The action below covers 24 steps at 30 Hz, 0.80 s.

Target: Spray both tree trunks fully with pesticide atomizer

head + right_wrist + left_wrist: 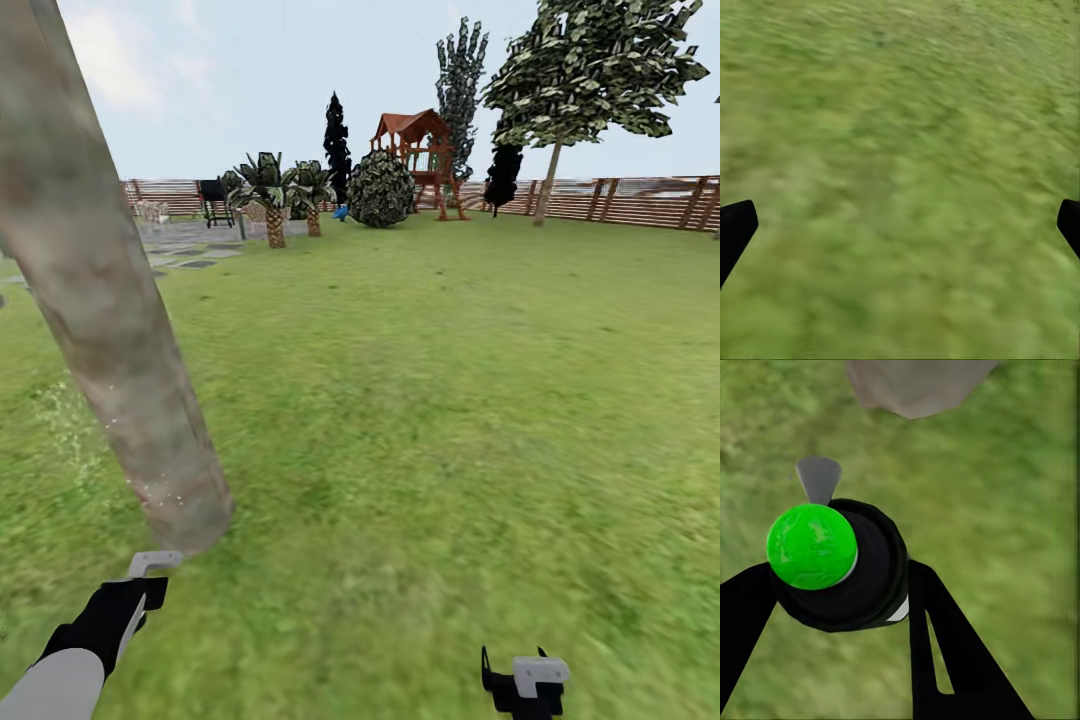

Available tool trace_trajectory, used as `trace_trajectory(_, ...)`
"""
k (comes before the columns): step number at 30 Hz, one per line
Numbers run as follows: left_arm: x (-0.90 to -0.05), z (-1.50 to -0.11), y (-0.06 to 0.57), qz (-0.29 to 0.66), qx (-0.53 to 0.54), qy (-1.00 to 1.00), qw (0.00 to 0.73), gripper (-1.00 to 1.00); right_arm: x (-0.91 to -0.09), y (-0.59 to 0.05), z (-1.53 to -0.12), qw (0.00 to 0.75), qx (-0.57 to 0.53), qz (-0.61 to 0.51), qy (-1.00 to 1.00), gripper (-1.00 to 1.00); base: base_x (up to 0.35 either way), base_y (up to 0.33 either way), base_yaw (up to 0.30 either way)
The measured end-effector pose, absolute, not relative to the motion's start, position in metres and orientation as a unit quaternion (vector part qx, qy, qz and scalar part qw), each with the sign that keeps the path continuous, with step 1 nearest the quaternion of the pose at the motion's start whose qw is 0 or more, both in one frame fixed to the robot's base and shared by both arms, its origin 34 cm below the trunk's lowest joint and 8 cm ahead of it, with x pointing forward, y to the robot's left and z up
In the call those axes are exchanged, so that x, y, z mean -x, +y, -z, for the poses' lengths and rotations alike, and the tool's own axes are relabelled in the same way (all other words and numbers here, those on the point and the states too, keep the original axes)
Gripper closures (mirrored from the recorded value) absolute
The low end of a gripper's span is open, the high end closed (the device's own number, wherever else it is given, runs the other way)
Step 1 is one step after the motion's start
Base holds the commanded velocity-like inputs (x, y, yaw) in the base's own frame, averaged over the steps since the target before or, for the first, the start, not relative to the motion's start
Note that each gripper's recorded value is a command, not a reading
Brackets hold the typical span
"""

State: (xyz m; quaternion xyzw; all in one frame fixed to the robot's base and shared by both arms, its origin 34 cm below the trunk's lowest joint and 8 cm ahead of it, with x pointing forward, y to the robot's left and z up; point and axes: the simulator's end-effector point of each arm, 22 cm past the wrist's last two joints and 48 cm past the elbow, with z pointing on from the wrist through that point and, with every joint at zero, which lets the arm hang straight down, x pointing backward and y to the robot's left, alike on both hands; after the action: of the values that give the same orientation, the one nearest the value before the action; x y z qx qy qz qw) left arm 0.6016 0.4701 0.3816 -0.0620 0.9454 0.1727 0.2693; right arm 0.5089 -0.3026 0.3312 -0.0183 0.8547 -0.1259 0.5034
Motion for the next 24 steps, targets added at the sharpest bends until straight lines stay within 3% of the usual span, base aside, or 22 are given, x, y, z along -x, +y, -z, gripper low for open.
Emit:
trace_trajectory(6, -0.6011, -0.3800, 0.4678, -0.168, 0.061, 0.947, 0.268, 1.00, -0.5089, -0.3021, -0.3312, 0.503, 0.018, 0.126, 0.855, -1.00, 0.275, -0.001, 0.265)
trace_trajectory(24, -0.6086, -0.3830, 0.4638, -0.147, 0.095, 0.940, 0.292, 1.00, -0.5089, -0.3026, -0.3312, 0.503, 0.018, 0.126, 0.855, -1.00, 0.007, 0.000, 0.249)
